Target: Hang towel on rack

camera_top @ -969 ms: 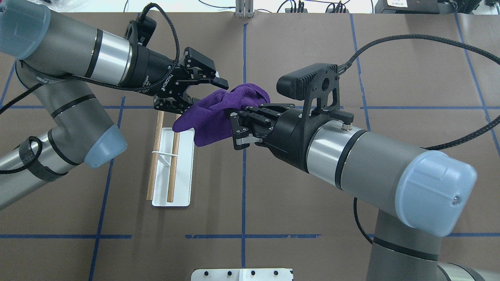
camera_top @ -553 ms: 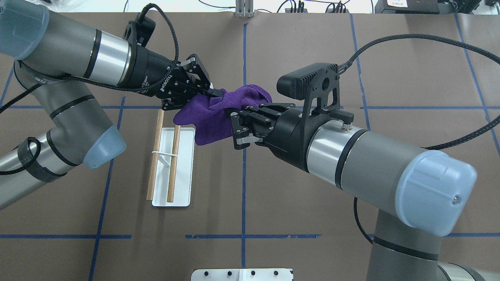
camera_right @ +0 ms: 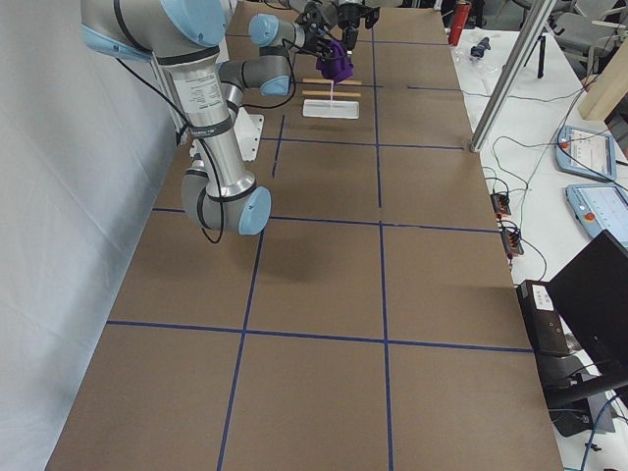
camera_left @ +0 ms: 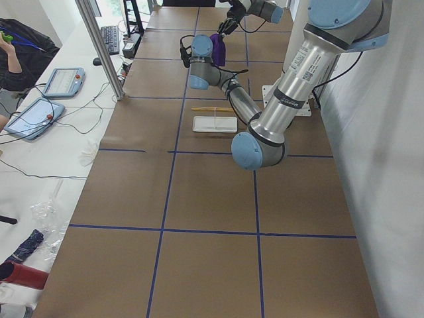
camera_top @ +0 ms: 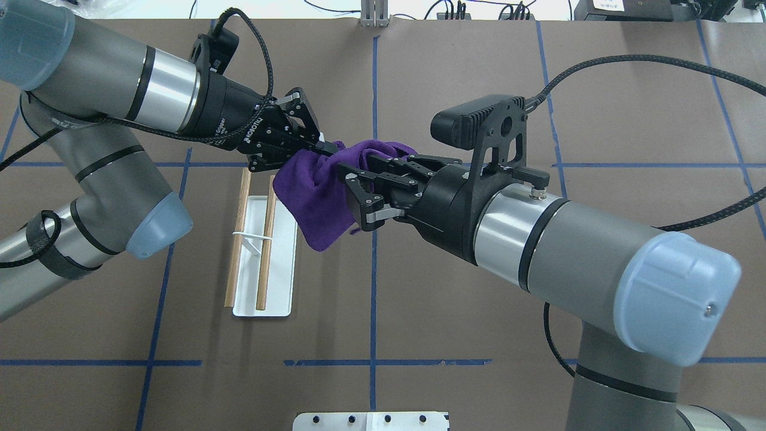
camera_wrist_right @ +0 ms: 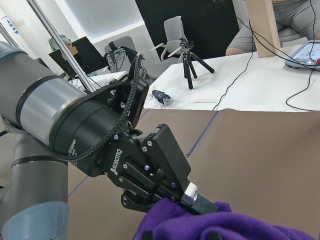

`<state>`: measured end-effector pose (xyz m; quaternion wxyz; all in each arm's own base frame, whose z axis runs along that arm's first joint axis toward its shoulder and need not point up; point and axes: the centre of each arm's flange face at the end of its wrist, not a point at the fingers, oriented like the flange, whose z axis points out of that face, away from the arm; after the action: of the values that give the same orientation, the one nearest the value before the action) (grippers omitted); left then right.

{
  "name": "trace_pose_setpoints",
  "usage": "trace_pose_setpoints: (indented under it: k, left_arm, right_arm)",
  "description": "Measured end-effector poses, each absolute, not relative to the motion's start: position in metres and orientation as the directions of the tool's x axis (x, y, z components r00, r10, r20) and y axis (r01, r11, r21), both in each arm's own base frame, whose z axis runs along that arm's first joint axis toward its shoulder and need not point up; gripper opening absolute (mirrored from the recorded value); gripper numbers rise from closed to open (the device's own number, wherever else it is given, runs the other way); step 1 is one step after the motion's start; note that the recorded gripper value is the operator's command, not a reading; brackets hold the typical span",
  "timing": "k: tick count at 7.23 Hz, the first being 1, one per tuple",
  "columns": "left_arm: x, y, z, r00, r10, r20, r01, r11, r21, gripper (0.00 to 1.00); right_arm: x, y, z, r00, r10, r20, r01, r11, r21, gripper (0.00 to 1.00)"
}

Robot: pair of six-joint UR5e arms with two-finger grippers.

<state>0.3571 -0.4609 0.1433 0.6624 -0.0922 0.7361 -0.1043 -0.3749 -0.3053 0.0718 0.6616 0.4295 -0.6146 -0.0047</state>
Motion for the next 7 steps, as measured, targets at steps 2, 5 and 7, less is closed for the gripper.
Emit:
trace_pose_setpoints:
  k: [2,5,7]
  left_arm:
    - [0.357,-0.46,0.145,-0.102,-0.275,-0.956,-0.003,0.961,-0.276,0.0]
    - [0.356,-0.46,0.144,-0.102,-0.274,-0.956,-0.005,0.961,-0.275,0.0]
    - [0.354,-0.458,0.139,-0.11,-0.269,-0.957,-0.006,0.963,-0.27,0.0]
  right_arm:
    - [-0.373,-0.305,0.074,0.245,-0.532,0.81,-0.521,0.632,0.573,1.0]
    - [-0.361,-0.302,0.088,0.264,-0.535,0.802,-0.501,0.634,0.588,1.0]
    - [-0.316,-0.289,0.125,0.295,-0.539,0.789,-0.454,0.648,0.612,1.0]
